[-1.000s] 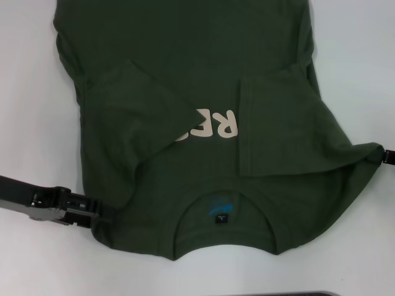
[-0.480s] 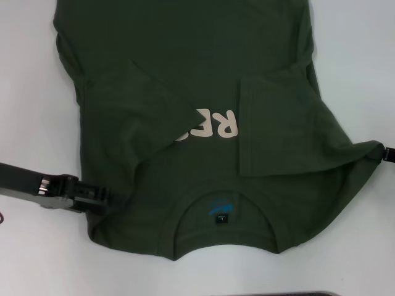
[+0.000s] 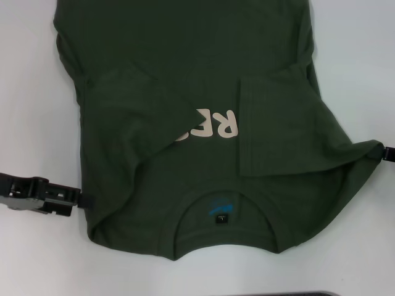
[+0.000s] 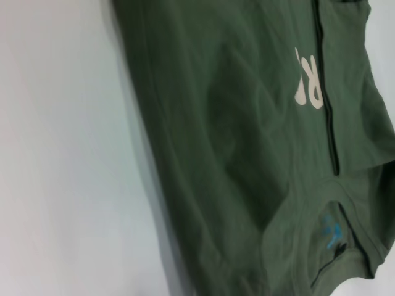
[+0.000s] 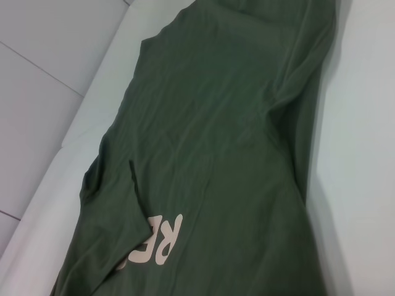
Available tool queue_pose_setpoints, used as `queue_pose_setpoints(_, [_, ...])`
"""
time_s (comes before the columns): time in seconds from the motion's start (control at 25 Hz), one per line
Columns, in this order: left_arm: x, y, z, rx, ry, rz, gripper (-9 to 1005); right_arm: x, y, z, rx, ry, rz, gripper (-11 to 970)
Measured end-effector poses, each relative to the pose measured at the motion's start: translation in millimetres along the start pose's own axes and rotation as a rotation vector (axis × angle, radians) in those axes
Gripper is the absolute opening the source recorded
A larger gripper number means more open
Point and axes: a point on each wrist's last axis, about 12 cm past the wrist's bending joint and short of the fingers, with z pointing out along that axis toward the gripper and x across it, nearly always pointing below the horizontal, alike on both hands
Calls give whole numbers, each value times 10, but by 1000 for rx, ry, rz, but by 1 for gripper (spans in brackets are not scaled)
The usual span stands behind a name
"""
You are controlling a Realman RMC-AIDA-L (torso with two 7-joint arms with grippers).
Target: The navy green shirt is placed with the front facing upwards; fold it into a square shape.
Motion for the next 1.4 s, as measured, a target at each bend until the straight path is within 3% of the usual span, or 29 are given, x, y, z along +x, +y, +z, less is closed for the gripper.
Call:
queue_pose_setpoints(0.2, [21, 22, -10, -11, 8, -10, 842, -5, -5, -7, 2, -3, 1, 2])
queue_pose_setpoints(0.68, [12, -44, 210, 6, 43, -7, 841, -43, -12, -26, 6, -9, -5, 2])
queue_pose_setpoints(1.08, [38, -7, 202, -11, 44, -30, 839, -51, -18, -40, 10, -9, -7, 2])
queue_pose_setpoints(1.4, [11, -71, 285, 9, 60, -17, 837, -62, -21, -57, 10, -9, -9, 1])
